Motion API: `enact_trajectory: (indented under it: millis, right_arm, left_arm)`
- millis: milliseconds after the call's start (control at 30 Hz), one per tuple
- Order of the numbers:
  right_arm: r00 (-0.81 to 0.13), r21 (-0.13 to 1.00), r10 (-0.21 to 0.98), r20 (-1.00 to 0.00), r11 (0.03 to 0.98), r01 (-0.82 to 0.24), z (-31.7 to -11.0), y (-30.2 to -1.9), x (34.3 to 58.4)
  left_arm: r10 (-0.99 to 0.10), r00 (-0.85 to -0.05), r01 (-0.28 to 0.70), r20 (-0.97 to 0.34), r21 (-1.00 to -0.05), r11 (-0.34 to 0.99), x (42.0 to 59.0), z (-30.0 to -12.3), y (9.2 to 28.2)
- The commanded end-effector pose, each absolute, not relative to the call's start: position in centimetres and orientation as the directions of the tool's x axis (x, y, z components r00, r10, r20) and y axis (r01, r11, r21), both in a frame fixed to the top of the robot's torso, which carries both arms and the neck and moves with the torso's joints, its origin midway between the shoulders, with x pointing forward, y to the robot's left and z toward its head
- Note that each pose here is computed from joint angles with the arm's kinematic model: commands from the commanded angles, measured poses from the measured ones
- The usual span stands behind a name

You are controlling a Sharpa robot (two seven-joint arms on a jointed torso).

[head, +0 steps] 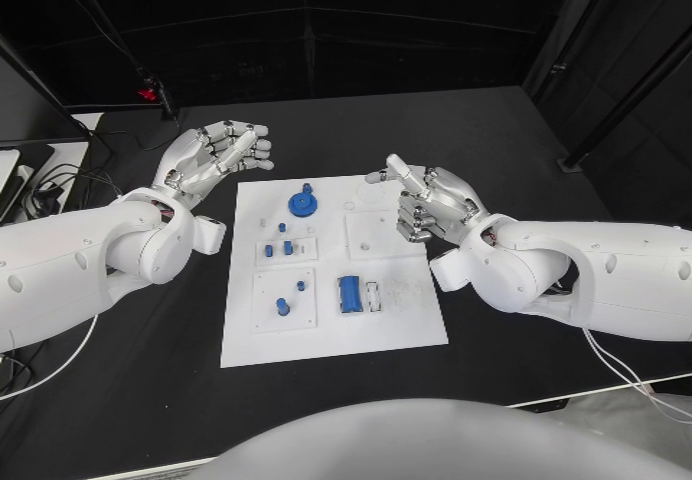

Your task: Assemble the parts on the task board

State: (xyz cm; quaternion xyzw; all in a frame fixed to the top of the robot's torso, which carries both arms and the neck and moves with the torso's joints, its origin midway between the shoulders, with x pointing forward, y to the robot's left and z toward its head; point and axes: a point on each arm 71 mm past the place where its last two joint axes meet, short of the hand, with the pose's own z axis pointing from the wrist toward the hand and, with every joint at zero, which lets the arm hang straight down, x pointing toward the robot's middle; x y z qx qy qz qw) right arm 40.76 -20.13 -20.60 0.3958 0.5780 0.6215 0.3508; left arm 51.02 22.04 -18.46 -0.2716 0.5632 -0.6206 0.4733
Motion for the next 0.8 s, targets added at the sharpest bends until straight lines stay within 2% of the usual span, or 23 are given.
enact_trajectory:
  millis: [33,800]
  right_arm:
    - [-0.43,0.996,0.899,0.076,-0.092,-0.016,-20.29,-20.26,40.83]
    - [-0.444,0.998,0.895,0.052,-0.058,0.0,-20.48,-20.21,40.77]
  left_arm:
    - [-0.893,-0.41,0.305,-0.185,-0.951,0.057,50.98,-18.2,21.94]
    - [-0.893,-0.409,0.305,-0.185,-0.951,0.057,50.96,-18.22,21.99]
